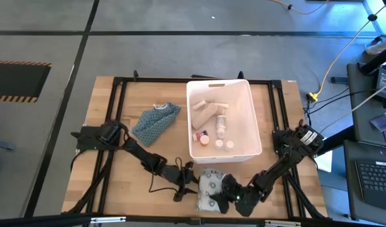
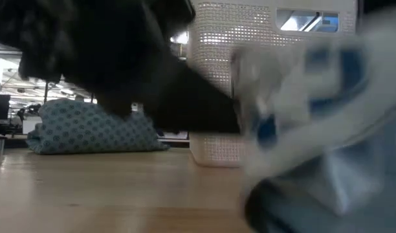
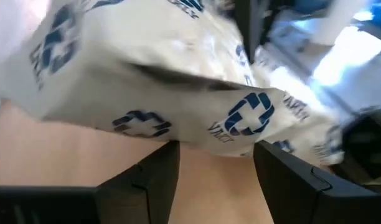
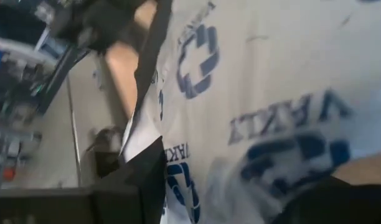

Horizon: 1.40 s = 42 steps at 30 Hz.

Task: Pick & place medical supplies in basket/bin
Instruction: Put the white mailer bag into the white bin

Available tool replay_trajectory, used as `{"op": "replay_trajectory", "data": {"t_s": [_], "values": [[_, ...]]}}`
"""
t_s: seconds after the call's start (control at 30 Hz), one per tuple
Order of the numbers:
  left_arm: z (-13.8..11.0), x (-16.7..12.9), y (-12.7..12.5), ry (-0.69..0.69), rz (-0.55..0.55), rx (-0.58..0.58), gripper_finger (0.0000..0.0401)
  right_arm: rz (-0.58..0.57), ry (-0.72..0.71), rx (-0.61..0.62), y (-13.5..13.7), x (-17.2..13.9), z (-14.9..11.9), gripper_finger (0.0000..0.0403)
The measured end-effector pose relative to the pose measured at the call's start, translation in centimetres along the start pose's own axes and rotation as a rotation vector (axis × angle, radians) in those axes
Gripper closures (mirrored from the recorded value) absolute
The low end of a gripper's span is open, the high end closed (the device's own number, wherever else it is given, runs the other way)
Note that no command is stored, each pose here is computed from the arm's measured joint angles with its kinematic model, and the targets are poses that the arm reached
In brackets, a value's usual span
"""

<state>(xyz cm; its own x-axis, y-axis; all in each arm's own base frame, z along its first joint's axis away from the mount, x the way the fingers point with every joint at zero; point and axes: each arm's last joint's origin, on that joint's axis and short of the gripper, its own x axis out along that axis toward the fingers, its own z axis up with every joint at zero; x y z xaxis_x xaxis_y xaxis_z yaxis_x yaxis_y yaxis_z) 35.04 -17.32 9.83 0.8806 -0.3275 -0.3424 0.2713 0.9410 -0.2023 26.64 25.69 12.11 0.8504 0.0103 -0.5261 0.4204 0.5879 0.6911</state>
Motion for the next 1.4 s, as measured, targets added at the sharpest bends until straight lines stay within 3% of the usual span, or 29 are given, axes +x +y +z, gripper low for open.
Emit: {"op": "replay_trajectory", "data": {"t_s": [0.17,0.6,0.77,1.1,1.23,1.4], "values": [[3.2,-1.8,-1.6,-0.016,-0.142,0.008,0.0203,0.076,0.005,-0.117,3.1,-0.4,0.0,0.0219],[10.5,-8.7,-5.5,-0.116,-0.189,0.165,0.0203,0.192,-0.132,-0.437,11.0,-1.7,2.4,0.0246],[12.4,-11.5,-6.7,-0.153,-0.193,0.22,0.0203,0.19,-0.207,-0.616,14.5,-2.9,4.0,0.0262],[12.2,-15.3,-7.2,-0.007,-0.009,0.295,0.0203,0.169,-0.242,-0.824,21.2,-7.9,7.6,0.0271],[12.5,-17.1,-7.2,0.016,0.053,0.313,0.0203,0.06,-0.253,-0.898,22.7,-10.5,9.9,0.0271],[12.6,-18.7,-6.4,0.058,0.156,0.335,0.0203,-0.129,-0.234,-0.935,22.6,-13.2,14.0,0.0271]]}}
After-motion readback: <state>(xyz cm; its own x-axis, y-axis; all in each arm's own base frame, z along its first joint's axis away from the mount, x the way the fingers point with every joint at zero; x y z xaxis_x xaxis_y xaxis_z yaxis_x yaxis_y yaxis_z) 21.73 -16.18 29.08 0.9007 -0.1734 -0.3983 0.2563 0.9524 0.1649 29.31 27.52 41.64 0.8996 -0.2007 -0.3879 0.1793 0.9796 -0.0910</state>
